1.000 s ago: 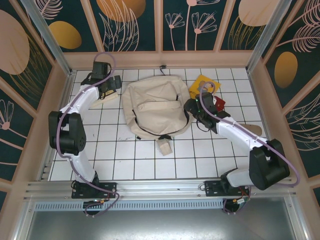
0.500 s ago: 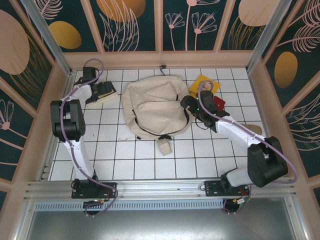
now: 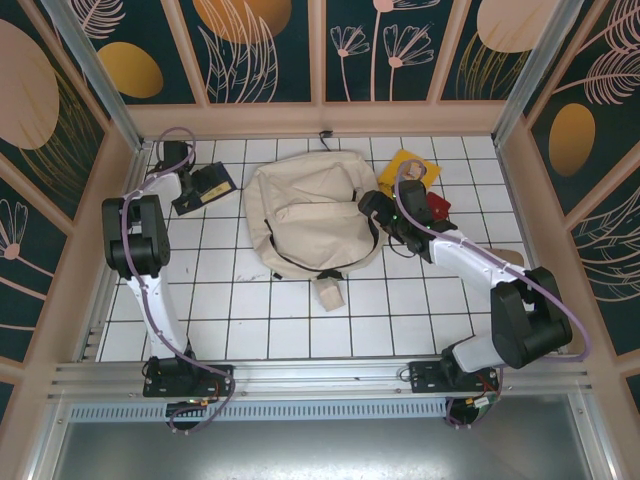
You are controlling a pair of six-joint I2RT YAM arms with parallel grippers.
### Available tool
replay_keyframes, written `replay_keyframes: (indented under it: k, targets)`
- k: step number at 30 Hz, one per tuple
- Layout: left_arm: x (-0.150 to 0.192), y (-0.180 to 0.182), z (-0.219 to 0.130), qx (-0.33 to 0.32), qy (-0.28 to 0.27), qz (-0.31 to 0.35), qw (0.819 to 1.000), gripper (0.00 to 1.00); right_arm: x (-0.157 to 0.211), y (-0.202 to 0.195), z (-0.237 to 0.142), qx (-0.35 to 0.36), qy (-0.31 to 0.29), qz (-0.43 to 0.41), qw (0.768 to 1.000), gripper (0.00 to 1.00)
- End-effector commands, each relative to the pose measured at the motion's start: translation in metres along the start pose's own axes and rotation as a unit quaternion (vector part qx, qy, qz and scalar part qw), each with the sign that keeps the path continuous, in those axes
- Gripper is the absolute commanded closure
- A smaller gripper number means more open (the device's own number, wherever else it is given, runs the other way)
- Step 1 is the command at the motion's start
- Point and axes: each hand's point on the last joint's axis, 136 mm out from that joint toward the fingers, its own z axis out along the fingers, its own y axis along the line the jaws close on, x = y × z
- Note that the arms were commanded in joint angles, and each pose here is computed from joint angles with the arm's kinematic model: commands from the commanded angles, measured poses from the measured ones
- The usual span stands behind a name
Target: Pack the student bag
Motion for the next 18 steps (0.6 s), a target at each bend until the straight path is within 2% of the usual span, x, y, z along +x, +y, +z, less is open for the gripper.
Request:
replay_keyframes:
  k: [1,6,13,16,18]
  targets:
    - [0.044,-0.004,0.004,0.035,0.074,-0.055,0.995,0.04,-0.007,0.009,-0.005,-0.023,-0.012,0.006,1.000,0.07]
    - [0.069,-0.002,-0.019,0.057,0.088,-0.090,0.990,0.05,-0.006,0.009,-0.009,-0.025,-0.013,0.002,1.000,0.07]
    - [0.119,0.022,-0.060,0.045,0.091,-0.130,0.986,0.03,-0.004,0.013,-0.009,-0.040,-0.009,-0.002,0.999,0.08]
    - [0.170,0.034,-0.064,0.036,0.132,-0.125,0.983,0.03,-0.003,0.023,-0.011,-0.059,0.003,0.001,0.998,0.09]
    - [0.191,0.036,-0.075,0.037,0.138,-0.118,0.983,0.03,-0.002,0.031,-0.014,-0.074,0.008,0.003,0.997,0.08]
